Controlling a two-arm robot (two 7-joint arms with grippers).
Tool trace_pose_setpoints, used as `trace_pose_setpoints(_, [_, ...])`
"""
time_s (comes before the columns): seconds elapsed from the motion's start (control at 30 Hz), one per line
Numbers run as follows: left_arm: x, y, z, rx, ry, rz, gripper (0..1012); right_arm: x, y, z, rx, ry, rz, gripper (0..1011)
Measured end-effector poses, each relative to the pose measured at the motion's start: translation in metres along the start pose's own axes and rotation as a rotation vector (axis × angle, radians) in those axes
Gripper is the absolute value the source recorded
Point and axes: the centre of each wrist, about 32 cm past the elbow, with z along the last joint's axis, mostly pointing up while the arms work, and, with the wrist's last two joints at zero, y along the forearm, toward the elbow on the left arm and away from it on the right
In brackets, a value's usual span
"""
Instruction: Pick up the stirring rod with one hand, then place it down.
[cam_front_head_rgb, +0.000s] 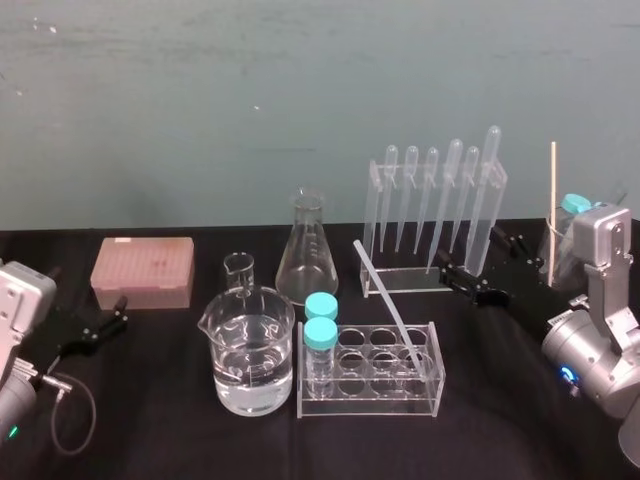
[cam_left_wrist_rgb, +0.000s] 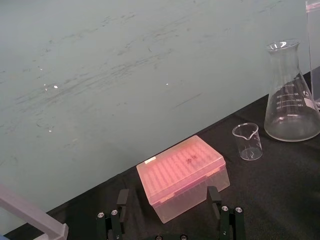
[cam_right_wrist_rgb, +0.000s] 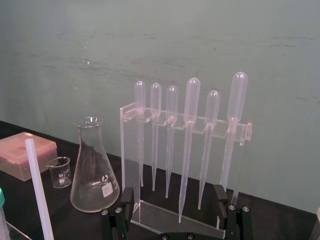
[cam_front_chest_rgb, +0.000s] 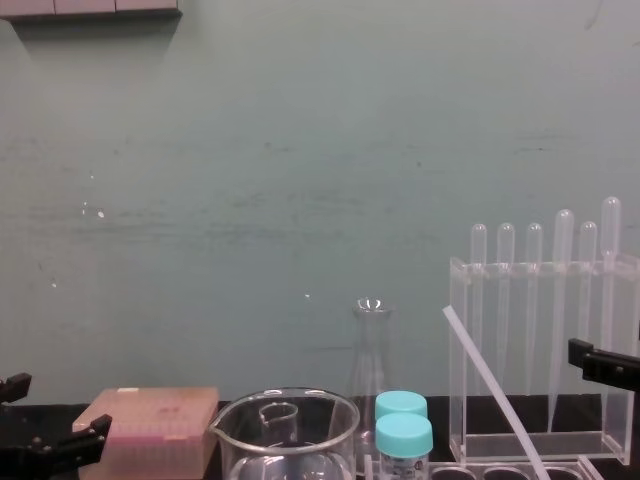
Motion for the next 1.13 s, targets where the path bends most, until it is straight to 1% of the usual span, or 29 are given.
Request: trace_pose_setpoints(1.13, [0.0000,0.0000,0.0000,0.000,0.000,0.000,1000,0.0001,0.0007,0.0007,0.014,-0.002,-0.003,1003])
